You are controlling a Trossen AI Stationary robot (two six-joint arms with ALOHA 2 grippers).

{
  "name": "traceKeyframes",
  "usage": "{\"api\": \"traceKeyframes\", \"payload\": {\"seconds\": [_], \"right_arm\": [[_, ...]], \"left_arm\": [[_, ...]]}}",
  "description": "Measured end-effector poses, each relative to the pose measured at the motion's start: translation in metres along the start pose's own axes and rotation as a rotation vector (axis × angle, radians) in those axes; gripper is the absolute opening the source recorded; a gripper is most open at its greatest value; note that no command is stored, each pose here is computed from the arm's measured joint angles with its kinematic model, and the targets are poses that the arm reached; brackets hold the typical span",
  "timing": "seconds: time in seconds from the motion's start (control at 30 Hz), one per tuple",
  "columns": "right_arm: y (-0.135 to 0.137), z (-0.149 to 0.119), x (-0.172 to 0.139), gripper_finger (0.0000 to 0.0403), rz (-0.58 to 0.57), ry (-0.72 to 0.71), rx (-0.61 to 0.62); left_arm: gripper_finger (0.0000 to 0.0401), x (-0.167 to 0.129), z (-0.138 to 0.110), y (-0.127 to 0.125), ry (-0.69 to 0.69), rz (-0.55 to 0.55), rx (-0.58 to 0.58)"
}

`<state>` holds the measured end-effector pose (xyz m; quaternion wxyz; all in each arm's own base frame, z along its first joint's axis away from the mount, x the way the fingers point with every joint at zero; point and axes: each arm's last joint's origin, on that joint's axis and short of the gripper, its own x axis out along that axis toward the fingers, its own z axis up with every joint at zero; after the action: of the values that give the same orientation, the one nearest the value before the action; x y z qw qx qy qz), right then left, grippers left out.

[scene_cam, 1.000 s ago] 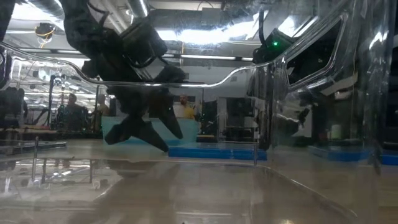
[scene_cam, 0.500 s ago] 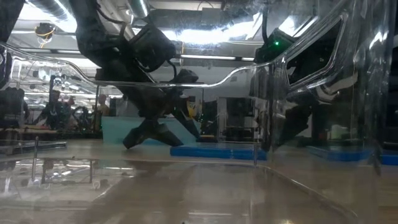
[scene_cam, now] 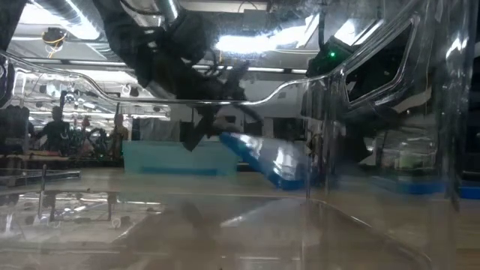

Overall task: Pick & place jewel cases by type
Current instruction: Put the left blue cd case into the green bin

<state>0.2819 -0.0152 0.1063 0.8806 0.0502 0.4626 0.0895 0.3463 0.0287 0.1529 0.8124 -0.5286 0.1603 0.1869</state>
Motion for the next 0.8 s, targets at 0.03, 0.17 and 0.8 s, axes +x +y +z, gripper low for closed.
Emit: {"api": "traceKeyframes", "payload": {"seconds": [0.03, 0.17, 0.8], "right_arm": [[0.0, 0.0, 0.0, 0.001, 0.0, 0.0, 0.0], [0.0, 0.0, 0.0, 0.0009, -0.005, -0.003, 0.0], [-0.001, 0.003, 0.0, 0.0009, -0.017, -0.019, 0.006]], "left_arm": [[0.0155, -0.002, 0.001, -0.002, 0.003, -0.007, 0.0], [0.0155, -0.007, 0.002, -0.009, 0.044, -0.055, -0.007], [0.0127, -0.003, 0.002, 0.009, 0.155, 0.026, 0.003]]}}
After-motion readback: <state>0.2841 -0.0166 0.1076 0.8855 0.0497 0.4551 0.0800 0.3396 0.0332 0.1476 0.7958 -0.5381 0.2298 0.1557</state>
